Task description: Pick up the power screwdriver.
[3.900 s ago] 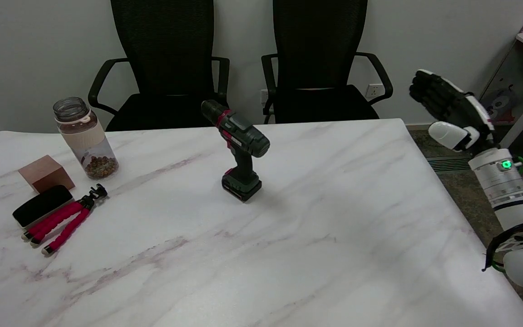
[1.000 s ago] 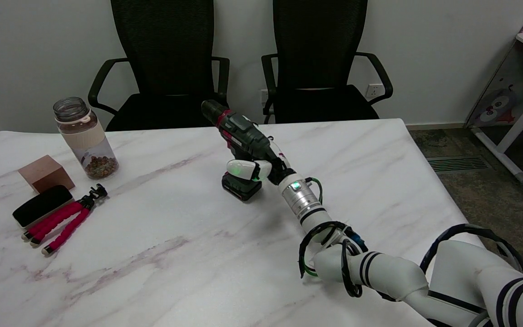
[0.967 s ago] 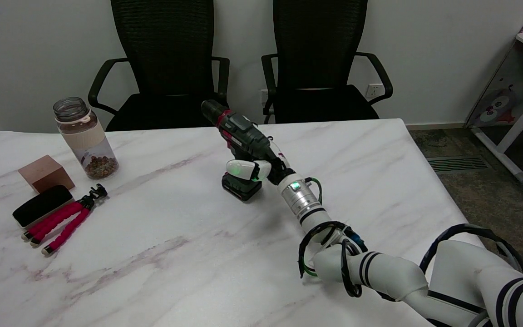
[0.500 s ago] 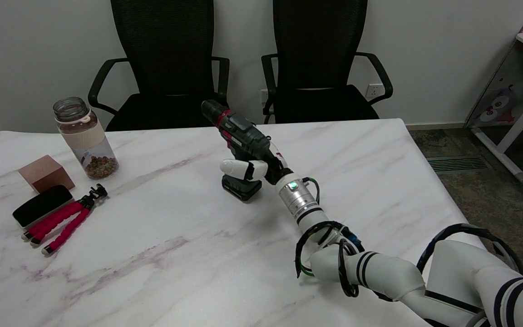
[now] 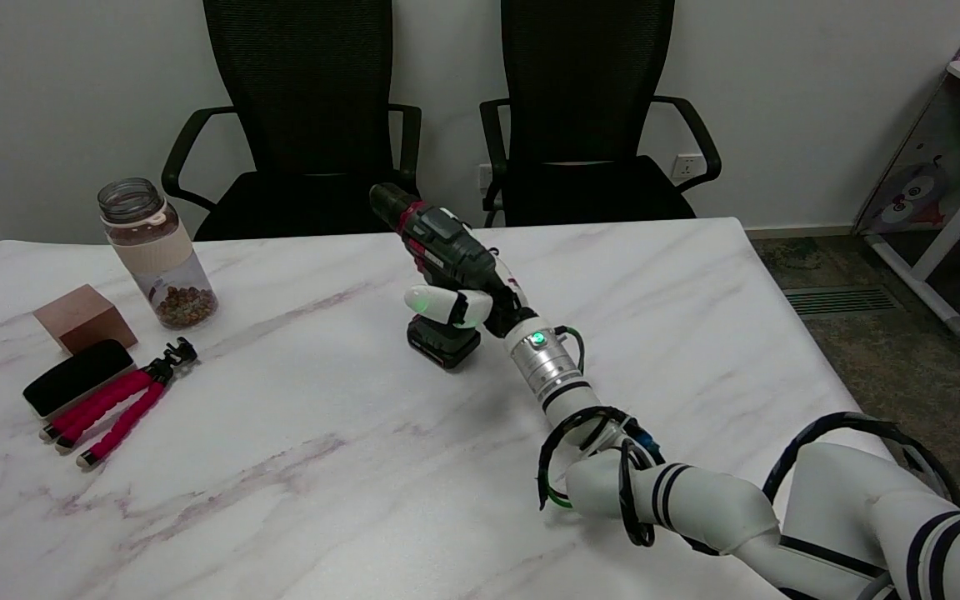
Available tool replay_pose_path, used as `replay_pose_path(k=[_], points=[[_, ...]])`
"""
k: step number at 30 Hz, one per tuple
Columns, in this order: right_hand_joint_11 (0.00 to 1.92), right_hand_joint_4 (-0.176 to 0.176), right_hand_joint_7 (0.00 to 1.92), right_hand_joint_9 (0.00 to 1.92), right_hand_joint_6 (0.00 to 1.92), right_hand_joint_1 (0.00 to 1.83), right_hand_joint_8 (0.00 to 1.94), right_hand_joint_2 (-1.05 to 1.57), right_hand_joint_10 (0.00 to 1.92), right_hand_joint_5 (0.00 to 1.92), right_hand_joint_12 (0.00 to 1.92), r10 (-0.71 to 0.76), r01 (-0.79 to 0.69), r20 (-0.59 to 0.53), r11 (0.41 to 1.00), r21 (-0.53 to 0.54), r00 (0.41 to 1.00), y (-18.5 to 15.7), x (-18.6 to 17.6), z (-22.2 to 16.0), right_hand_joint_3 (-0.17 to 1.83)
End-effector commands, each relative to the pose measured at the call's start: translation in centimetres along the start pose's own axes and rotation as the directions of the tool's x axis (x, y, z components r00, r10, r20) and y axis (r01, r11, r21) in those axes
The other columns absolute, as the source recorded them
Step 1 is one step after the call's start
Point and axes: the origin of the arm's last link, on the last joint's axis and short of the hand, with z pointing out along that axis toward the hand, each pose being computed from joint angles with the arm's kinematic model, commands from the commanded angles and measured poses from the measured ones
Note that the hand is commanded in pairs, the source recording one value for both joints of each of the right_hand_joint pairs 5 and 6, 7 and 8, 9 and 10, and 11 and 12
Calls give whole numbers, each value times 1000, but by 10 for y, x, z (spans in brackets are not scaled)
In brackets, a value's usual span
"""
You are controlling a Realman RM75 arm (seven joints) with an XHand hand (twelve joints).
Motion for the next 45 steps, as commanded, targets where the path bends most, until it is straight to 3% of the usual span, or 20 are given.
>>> replay_pose_path(k=[1,5,21,28,36,45], points=[[262,67,0,416,0,914,0,-137,416,0,262,93,-92,-20,996,14,995,-4,-3,-3,755],[259,68,0,417,0,915,0,-151,417,0,259,162,-162,-14,987,23,987,-4,-4,-4,794],[276,71,0,431,0,918,0,-90,431,0,276,152,-152,-20,988,-9,988,4,-1,-8,729],[372,67,0,502,0,963,0,2,502,0,372,153,-153,-19,988,-24,988,7,-2,-11,705],[566,63,0,1041,0,1044,0,186,1041,0,566,154,-155,-15,987,-44,988,9,-3,-10,834],[755,70,64,1200,64,1075,64,313,1200,64,755,153,-153,-13,987,-57,988,10,-3,-8,1038]])
